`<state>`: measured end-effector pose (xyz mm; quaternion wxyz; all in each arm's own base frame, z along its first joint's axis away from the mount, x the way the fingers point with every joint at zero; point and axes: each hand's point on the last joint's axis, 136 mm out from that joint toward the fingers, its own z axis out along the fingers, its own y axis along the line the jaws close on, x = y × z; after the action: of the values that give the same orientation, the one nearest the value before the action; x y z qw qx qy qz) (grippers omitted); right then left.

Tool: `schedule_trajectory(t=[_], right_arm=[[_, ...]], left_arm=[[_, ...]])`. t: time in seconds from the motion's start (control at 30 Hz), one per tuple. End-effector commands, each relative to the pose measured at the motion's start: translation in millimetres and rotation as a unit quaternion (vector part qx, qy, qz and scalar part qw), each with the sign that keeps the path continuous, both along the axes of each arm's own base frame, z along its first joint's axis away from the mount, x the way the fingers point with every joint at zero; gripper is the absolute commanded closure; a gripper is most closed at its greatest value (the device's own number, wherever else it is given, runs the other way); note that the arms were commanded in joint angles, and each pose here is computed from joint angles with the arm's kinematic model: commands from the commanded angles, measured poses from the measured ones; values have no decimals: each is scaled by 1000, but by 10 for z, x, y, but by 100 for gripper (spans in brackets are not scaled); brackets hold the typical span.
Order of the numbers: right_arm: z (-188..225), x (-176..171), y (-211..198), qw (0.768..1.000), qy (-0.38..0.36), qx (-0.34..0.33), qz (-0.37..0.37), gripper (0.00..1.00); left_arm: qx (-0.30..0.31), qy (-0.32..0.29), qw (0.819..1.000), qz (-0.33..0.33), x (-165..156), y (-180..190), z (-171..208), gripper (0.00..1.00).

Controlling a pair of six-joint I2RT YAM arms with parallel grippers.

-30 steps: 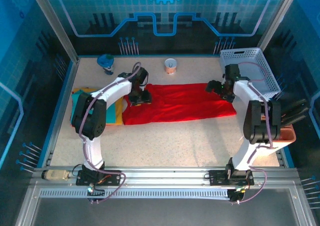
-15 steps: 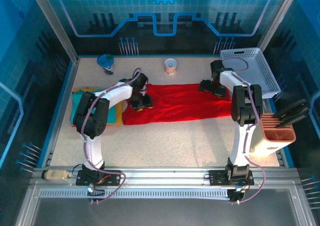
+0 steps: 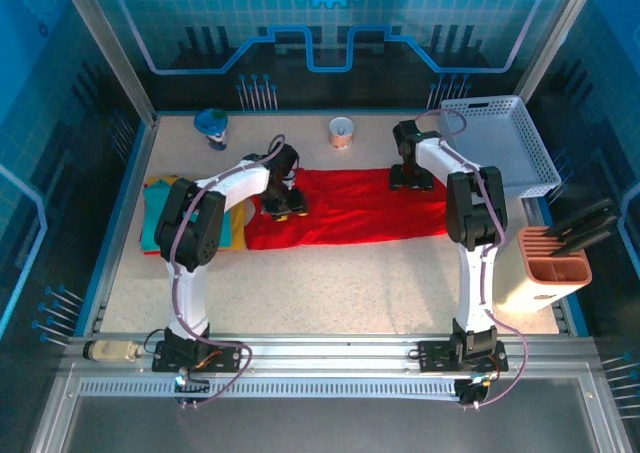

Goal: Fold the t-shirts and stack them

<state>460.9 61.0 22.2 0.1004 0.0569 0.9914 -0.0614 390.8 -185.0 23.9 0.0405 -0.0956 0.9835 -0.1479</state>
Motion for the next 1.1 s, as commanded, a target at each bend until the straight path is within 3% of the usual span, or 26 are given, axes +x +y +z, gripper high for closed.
schedule_trajectory(t=[0.0, 0.3, 0.7, 0.83, 1.07], right_arm=[[-12, -280, 144, 998, 56, 24, 23, 36], [55, -526, 558, 992, 90, 80, 44, 35], [17, -1586, 1390, 978, 131, 140, 81, 34], [52, -1936, 1672, 977, 124, 160, 71, 33], [289, -2196, 2359, 960, 65, 273, 23, 29]], left_arm=[[-1, 21, 1000, -6, -10, 20, -28, 53], [-6, 24, 1000, -9, 28, 57, -24, 54], [-7, 70, 997, -38, 199, -48, -228, 55], [-6, 71, 996, -45, 385, -108, -252, 55], [-30, 49, 997, -51, 649, -373, -139, 57]])
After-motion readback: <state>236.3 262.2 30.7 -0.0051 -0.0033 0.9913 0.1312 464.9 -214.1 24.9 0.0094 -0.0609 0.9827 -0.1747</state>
